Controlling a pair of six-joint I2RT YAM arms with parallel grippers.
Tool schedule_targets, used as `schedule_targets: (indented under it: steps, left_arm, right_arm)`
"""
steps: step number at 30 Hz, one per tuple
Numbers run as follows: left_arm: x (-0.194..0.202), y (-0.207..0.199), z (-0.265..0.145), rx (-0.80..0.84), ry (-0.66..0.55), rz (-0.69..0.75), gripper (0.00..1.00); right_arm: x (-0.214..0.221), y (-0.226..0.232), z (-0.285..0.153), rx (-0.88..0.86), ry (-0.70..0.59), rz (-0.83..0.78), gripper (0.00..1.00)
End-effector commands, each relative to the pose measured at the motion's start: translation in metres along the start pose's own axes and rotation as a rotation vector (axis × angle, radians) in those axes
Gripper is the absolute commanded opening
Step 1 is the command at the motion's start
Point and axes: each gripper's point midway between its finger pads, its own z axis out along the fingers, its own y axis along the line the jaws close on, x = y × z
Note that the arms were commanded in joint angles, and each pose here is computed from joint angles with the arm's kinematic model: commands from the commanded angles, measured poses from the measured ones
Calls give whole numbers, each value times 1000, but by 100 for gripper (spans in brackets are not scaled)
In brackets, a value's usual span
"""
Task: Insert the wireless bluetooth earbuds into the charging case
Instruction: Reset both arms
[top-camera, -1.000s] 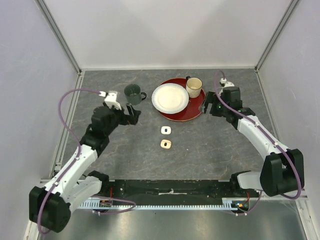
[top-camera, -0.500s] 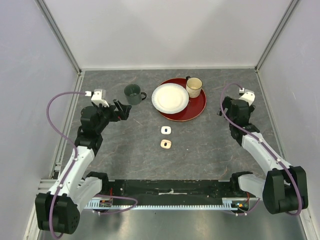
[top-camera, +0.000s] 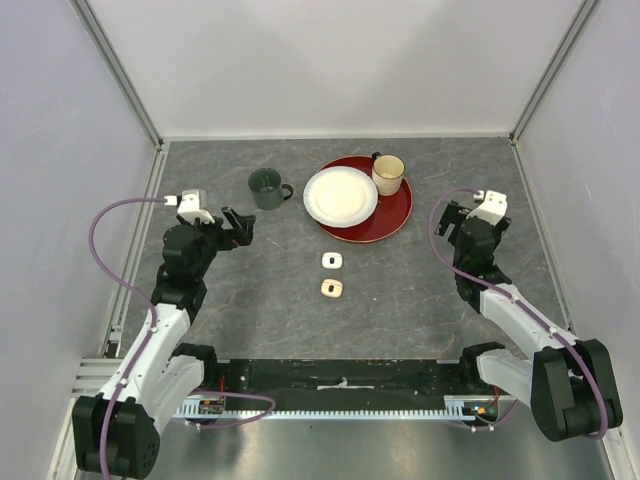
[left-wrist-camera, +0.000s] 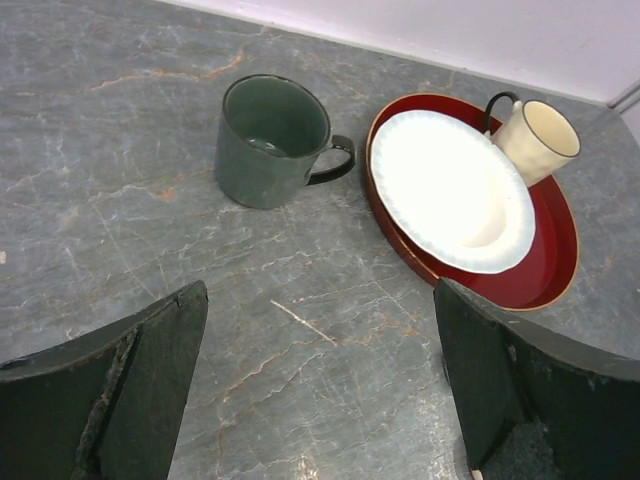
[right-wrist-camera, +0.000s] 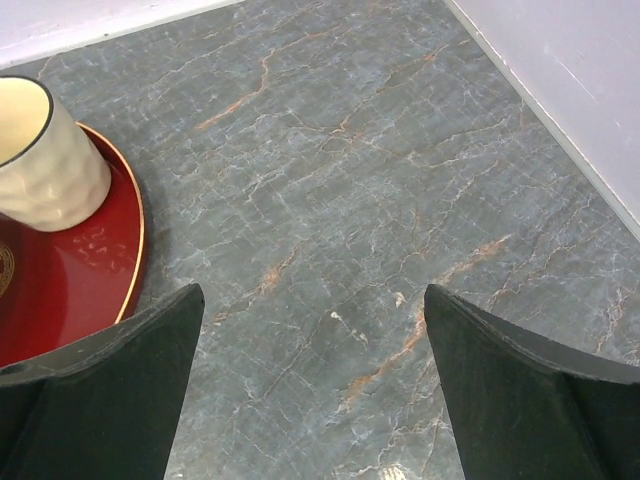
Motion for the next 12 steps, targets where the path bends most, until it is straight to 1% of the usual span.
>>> schedule_targets:
  steps: [1, 8, 10, 12]
  left_arm:
    - [-9, 9, 0, -45, -57, 19, 100]
    - [6, 22, 1, -91, -46, 32, 100]
    - [3, 23, 1, -90, -77, 43, 100]
    - [6, 26, -1, -96, -82, 57, 100]
  right_arm:
    - [-13, 2, -6, -32, -93, -16, 98]
    - [-3, -3, -6, -21, -92, -51, 98]
    - [1, -5, -6, -21, -109, -55, 98]
    - [4, -6, -7, -24, -129, -57, 98]
